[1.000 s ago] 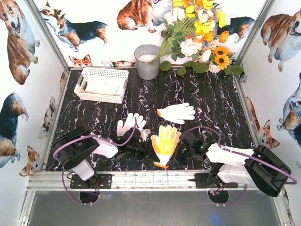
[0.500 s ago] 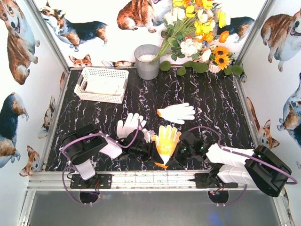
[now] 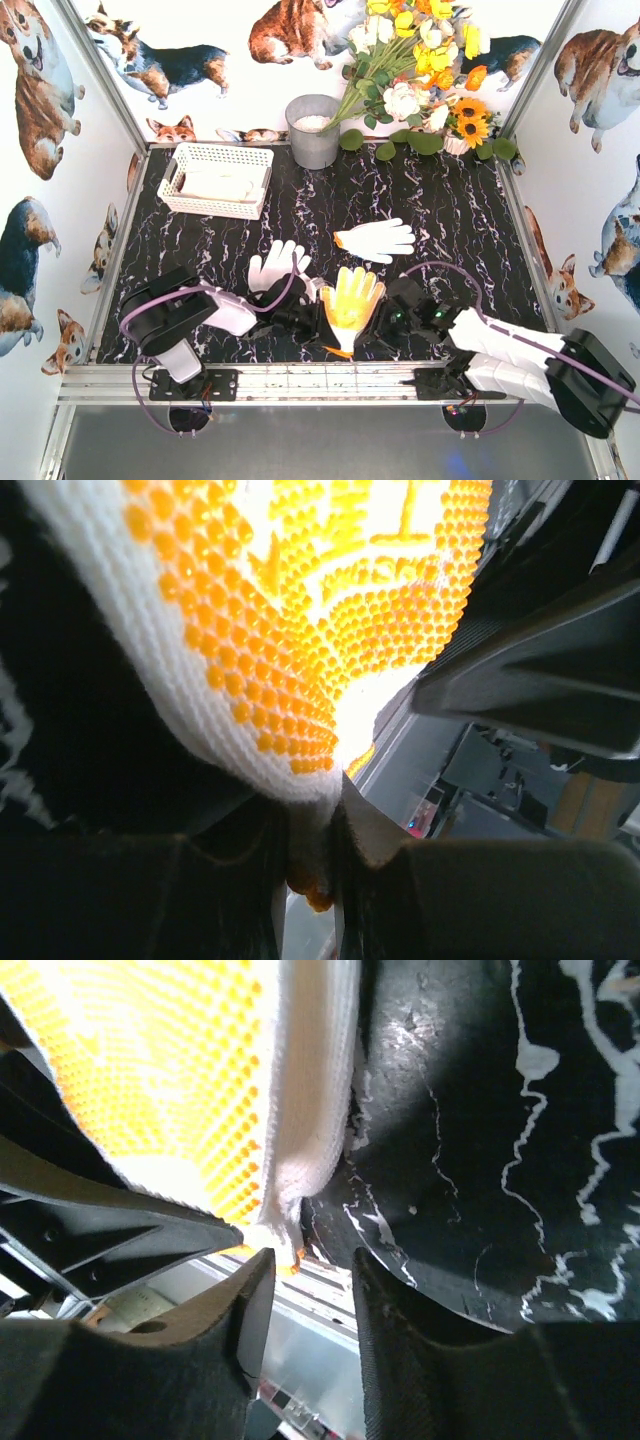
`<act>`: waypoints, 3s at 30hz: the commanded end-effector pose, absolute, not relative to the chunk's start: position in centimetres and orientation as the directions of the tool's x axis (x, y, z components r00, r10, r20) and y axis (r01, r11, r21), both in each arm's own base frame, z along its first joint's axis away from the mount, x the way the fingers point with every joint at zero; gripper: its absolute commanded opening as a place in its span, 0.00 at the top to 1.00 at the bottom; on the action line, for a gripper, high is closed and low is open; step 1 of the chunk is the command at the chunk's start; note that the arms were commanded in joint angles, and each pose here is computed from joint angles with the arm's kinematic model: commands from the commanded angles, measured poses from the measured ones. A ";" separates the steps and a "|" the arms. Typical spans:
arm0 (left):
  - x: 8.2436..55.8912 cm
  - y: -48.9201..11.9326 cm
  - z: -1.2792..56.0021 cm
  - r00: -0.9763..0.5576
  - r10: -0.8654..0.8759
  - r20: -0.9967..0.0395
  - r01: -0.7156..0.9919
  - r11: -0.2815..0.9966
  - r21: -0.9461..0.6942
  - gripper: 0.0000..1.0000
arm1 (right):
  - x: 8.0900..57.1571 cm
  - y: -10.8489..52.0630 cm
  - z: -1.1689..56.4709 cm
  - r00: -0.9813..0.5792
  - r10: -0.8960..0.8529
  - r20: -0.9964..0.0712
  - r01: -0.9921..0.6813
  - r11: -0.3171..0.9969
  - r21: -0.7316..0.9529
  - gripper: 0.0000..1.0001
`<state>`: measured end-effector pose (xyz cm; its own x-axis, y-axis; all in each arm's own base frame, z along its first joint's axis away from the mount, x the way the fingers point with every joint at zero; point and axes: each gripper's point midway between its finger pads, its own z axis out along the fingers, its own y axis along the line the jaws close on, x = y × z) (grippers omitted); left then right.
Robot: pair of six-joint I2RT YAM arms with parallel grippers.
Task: Put the gloves into the storage basket
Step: Pair the glove with the glove, then pick up the glove from the center of the board.
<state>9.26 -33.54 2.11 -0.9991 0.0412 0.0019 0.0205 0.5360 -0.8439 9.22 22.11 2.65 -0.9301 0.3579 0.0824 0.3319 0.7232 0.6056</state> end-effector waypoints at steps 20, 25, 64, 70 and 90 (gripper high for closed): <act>9.9 -26.8 2.6 -0.955 0.294 -0.039 0.241 0.690 -0.682 1.00 | 21.8 27.2 8.7 -0.940 0.214 -0.268 -0.009 0.766 0.643 0.65; 11.2 -26.2 2.5 -0.964 0.255 -0.073 0.237 0.702 -0.672 0.93 | 21.6 27.2 5.3 -0.971 0.159 -0.181 0.022 0.805 0.592 0.71; 16.9 -25.4 5.0 -0.962 -0.163 -0.219 0.068 0.634 -0.770 0.94 | 19.3 19.4 4.5 -0.879 0.369 -0.303 0.207 0.867 0.454 0.64; 16.5 -24.5 5.3 -0.975 0.010 -0.221 0.171 0.669 -0.723 0.97 | 19.1 21.1 7.6 -0.902 0.128 -0.412 -0.103 0.864 0.492 0.55; 20.8 -22.8 8.3 -0.758 0.445 -0.476 0.644 0.627 -0.439 1.00 | 26.2 31.8 16.3 -0.697 -0.037 -0.716 -0.662 0.416 0.624 0.46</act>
